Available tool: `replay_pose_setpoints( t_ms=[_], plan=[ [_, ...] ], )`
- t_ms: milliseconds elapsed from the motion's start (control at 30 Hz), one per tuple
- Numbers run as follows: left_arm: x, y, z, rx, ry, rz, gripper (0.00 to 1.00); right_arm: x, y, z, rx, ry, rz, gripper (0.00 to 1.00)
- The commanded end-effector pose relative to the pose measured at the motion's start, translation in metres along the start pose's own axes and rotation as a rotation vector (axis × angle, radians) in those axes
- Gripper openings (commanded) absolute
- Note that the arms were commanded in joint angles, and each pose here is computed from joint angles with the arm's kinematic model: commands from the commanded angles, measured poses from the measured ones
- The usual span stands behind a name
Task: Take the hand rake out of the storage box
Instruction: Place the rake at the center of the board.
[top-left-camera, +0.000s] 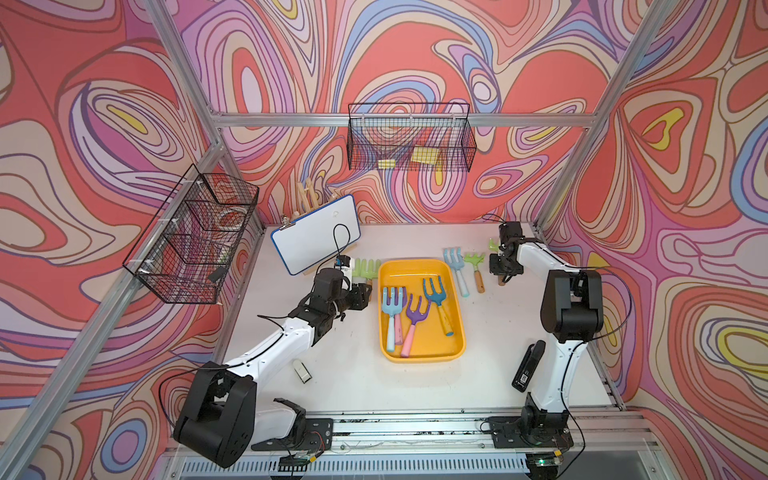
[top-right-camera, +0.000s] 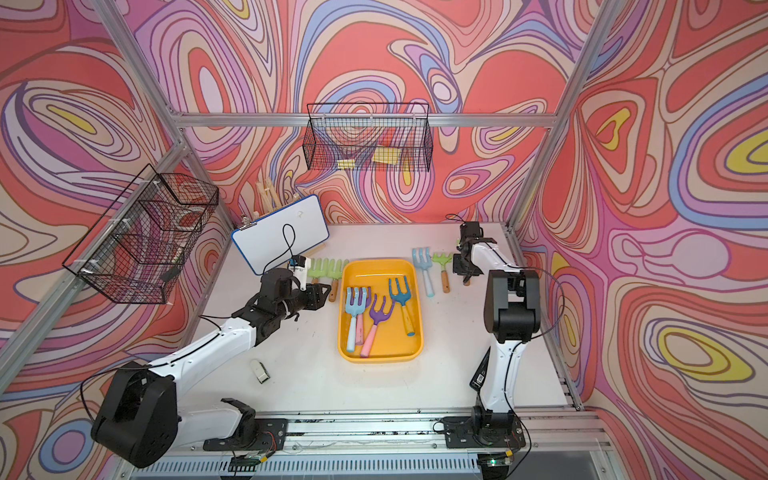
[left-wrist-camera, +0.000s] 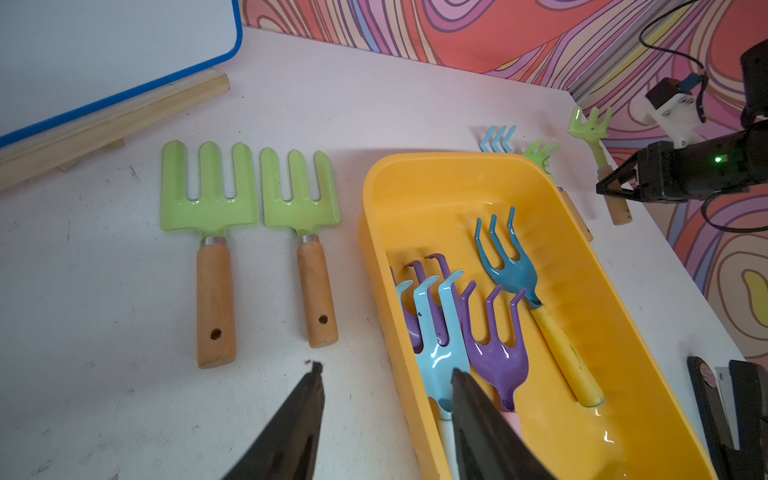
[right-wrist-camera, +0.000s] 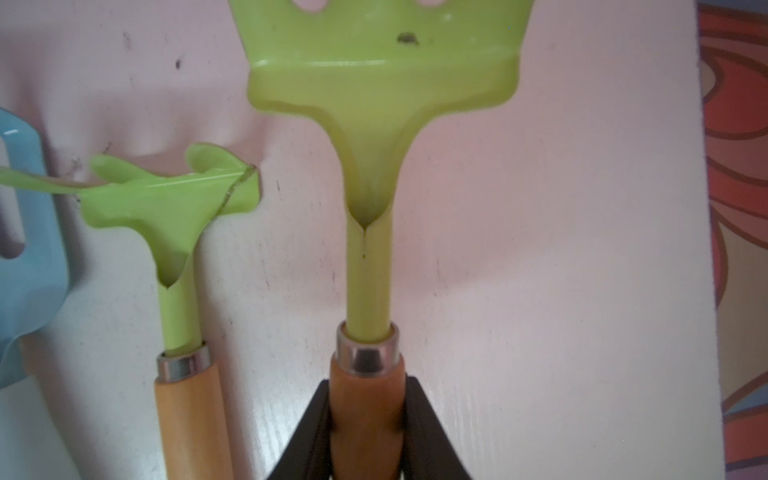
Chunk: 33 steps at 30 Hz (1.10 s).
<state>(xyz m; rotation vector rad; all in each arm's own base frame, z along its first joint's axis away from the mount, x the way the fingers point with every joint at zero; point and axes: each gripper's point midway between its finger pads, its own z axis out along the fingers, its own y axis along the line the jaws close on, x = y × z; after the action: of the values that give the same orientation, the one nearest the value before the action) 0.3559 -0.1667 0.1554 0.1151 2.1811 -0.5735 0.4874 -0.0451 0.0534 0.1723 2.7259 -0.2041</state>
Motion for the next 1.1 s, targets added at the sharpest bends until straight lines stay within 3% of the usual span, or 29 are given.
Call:
replay_pose_setpoints(
  t_ms=[0, 700, 1067],
  plan=[
    [-0.004, -0.004, 0.001, 0.012, 0.003, 0.017, 0.54, 0.001, 0.003, 0.013, -0.021, 0.012, 0.005, 0.15],
    [-0.004, -0.005, 0.001, 0.013, 0.003, 0.020, 0.54, 0.017, 0.006, 0.036, -0.017, 0.086, 0.006, 0.17],
    [-0.004, -0.005, 0.001, 0.013, 0.004, 0.019, 0.54, 0.029, 0.002, 0.032, 0.000, 0.104, 0.010, 0.19]
  ],
)
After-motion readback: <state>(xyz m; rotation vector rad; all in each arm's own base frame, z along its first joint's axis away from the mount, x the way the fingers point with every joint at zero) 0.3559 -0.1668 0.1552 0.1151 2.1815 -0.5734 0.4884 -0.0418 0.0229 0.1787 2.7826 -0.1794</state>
